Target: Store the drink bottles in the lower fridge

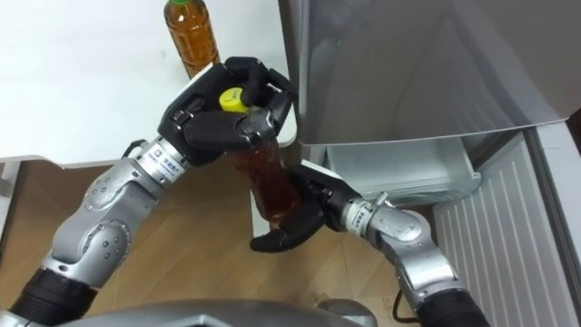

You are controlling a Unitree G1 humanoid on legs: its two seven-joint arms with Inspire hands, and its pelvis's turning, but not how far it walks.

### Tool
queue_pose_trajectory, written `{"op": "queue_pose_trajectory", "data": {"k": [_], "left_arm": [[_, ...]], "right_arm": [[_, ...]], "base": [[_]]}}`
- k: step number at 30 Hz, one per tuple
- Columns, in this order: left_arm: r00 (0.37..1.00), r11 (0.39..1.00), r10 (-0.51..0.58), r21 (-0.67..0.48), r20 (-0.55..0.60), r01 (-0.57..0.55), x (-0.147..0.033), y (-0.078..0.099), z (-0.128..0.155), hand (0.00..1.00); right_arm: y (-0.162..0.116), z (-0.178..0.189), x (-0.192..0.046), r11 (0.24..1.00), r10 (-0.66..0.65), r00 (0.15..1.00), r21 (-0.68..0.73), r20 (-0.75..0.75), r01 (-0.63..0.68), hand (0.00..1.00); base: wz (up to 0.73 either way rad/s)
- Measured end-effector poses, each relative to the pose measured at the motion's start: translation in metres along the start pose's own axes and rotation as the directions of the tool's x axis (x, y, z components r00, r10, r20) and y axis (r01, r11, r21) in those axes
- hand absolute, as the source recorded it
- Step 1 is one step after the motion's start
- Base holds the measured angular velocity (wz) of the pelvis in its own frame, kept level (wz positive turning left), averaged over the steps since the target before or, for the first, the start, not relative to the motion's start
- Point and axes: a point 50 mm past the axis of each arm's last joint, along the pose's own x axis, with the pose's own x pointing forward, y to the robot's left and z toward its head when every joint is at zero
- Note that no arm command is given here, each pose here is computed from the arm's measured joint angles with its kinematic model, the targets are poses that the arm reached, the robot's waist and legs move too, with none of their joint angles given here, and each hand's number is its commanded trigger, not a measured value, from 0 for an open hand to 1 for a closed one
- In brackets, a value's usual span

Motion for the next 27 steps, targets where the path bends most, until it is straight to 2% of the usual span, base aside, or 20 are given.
{"op": "queue_pose_trajectory", "data": {"k": [10, 11, 12, 13, 27], "left_arm": [[0.999, 1.0, -0.006, 0.006, -0.047, 0.007, -0.0022, -0.0001, -0.0076, 1.0], [0.999, 1.0, -0.007, 0.007, -0.05, 0.007, -0.0023, -0.0002, -0.0081, 1.0], [0.998, 1.0, -0.007, 0.012, -0.055, 0.008, -0.0023, -0.0003, -0.0088, 1.0], [0.998, 1.0, -0.007, 0.013, -0.058, 0.008, -0.0023, -0.0004, -0.0093, 1.0], [0.998, 1.0, -0.016, -0.001, -0.053, 0.016, 0.0, -0.0035, -0.0113, 1.0]], "right_arm": [[0.0022, -0.0001, -0.0006, 0.999, 0.048, 0.999, 0.009, 0.005, -0.048, 0.0], [0.0022, 0.0001, -0.0007, 0.999, 0.049, 0.999, 0.014, 0.009, -0.049, 0.07], [0.002, 0.0001, -0.001, 0.999, 0.049, 0.999, 0.017, 0.011, -0.049, 0.25], [0.002, 0.0001, -0.0011, 0.999, 0.05, 0.999, 0.017, 0.011, -0.05, 1.0], [0.0038, 0.0004, 0.0003, 0.998, 0.064, 0.998, 0.025, 0.015, -0.065, 1.0]], "base": [[0.0], [0.0], [0.0], [0.0], [-0.01]]}}
